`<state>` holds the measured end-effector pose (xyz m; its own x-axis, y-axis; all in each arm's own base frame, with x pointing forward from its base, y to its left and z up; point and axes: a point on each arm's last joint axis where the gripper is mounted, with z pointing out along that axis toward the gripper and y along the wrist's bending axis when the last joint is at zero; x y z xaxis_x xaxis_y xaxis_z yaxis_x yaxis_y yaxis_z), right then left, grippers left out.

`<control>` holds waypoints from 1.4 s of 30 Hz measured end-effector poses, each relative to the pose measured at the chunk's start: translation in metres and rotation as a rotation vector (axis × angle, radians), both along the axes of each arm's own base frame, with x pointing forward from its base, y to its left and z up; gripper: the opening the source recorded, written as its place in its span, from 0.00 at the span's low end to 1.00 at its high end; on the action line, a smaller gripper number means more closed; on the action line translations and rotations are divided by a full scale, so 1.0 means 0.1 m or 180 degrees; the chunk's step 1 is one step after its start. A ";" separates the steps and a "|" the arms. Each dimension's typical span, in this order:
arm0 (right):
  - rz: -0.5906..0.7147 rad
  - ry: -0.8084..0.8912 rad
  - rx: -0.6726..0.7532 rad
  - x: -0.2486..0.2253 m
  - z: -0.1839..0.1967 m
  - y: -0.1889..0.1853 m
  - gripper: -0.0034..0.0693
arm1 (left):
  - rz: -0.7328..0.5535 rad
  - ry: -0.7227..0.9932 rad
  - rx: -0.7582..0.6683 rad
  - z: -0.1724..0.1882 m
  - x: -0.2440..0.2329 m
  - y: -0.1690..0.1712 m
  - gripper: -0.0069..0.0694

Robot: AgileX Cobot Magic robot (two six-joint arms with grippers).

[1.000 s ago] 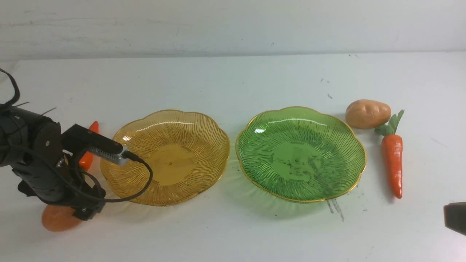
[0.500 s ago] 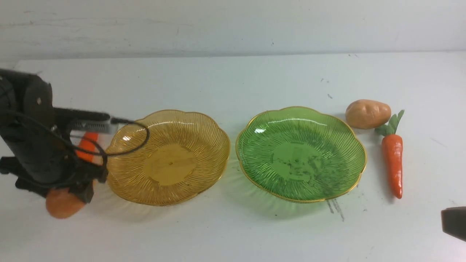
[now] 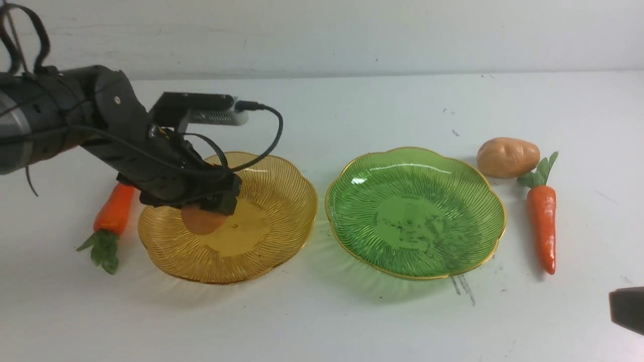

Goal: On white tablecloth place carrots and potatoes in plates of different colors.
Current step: 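Put the potatoes from the left side into the left plate with the left gripper, then pick up the carrot from the table and place it on the green plate with the left gripper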

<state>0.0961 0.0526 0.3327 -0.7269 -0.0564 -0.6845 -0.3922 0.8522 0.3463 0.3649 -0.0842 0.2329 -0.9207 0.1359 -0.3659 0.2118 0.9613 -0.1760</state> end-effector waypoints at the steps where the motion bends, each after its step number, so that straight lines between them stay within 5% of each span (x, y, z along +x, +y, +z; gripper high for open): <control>1: 0.0001 0.0001 0.0000 0.00 0.00 0.00 0.03 | -0.0010 -0.0003 0.0013 0.02 0.00 0.00 0.99; 7: 0.0004 0.0006 -0.0001 0.00 0.00 0.00 0.03 | 0.0180 -0.0040 0.0218 0.24 0.09 0.12 0.90; 9: 0.0004 0.0006 -0.0001 0.00 0.00 0.00 0.03 | 0.0360 -0.0034 0.0257 0.32 0.13 0.24 0.78; 15: 0.0023 0.0038 -0.0008 -0.01 -0.01 0.00 0.03 | 0.0830 -0.0029 0.0417 0.41 0.19 0.80 0.18; 19: 0.0047 0.0076 -0.0017 -0.02 -0.01 0.00 0.03 | 0.0905 0.0014 0.0521 0.33 0.21 1.23 0.10; 26: 0.0048 0.0078 -0.0017 -0.02 -0.01 0.00 0.03 | 0.0799 0.0035 0.0503 0.06 0.35 1.32 0.28; 36: 0.0056 0.0090 -0.0020 -0.03 -0.02 0.00 0.03 | 0.0787 -0.0023 0.0460 -0.36 0.57 1.30 0.85; 42: 0.0028 0.0123 0.0008 -0.03 -0.02 0.01 0.03 | 0.0783 0.0085 0.0463 -0.59 0.62 1.30 0.91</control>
